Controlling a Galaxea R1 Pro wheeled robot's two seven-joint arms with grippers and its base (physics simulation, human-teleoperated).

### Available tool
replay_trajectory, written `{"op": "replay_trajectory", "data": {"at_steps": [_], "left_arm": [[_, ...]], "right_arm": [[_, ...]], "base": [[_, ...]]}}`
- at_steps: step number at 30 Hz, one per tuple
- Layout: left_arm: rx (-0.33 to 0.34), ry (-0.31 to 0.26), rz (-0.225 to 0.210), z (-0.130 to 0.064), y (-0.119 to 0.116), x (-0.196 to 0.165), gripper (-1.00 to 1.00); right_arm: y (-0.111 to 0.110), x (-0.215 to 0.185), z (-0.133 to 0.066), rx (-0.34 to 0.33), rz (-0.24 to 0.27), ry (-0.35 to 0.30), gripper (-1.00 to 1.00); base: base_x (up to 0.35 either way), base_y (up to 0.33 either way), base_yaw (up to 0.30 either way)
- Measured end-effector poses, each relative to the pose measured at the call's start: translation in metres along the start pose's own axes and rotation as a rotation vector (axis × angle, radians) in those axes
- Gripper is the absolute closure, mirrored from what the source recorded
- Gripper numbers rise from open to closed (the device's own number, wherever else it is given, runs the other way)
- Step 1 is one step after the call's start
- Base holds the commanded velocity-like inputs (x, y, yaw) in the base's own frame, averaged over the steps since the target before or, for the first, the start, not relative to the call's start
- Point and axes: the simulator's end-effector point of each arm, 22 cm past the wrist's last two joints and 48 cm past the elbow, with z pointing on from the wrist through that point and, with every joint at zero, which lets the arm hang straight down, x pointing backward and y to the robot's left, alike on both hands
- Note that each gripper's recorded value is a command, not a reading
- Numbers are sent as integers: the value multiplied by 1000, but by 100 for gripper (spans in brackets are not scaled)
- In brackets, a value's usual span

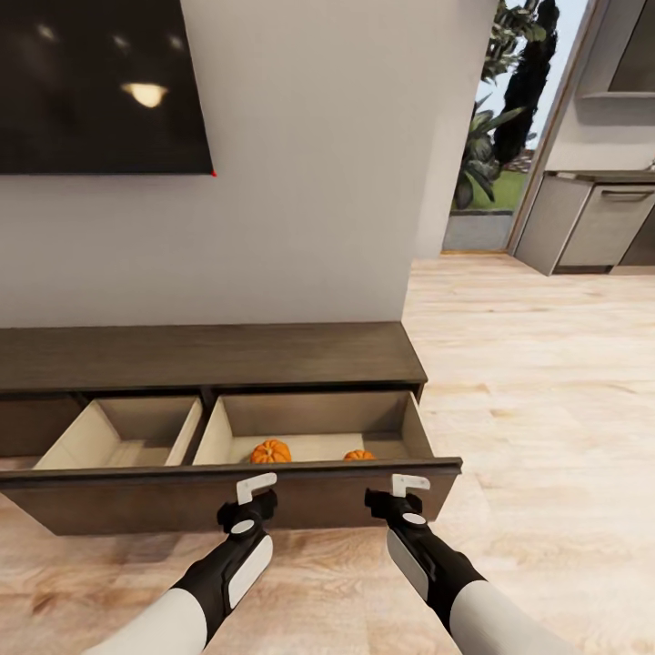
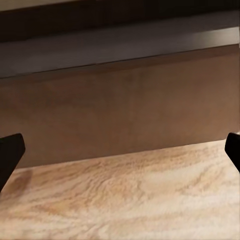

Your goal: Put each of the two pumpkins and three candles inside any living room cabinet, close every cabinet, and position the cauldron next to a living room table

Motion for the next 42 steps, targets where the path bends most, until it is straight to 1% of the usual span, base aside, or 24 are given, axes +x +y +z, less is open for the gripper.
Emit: {"op": "replay_trajectory", "data": {"at_steps": [23, 28, 32, 35, 40, 42], "left_arm": [[0, -1, 4, 26, 4, 47, -100], [-1, 0, 31, 30, 4, 53, -100], [-1, -7, 39, 30, 3, 52, -100], [-4, -19, 33, 30, 5, 51, -100], [-11, -14, 35, 31, 8, 55, -100], [-15, -6, 27, 31, 10, 58, -100]], "right_arm": [[-4, 46, 27, 0, 0, -1, -100], [-5, 55, 31, 2, -1, 15, -100], [-5, 55, 31, 2, -1, 15, -100], [-5, 55, 31, 2, -1, 15, -100], [-5, 55, 31, 2, -1, 15, -100], [-5, 55, 31, 2, -1, 15, -100]], "base": [[0, 0, 0], [0, 0, 0], [9, 0, 0], [202, 0, 0], [304, 0, 0], [319, 0, 0]]}}
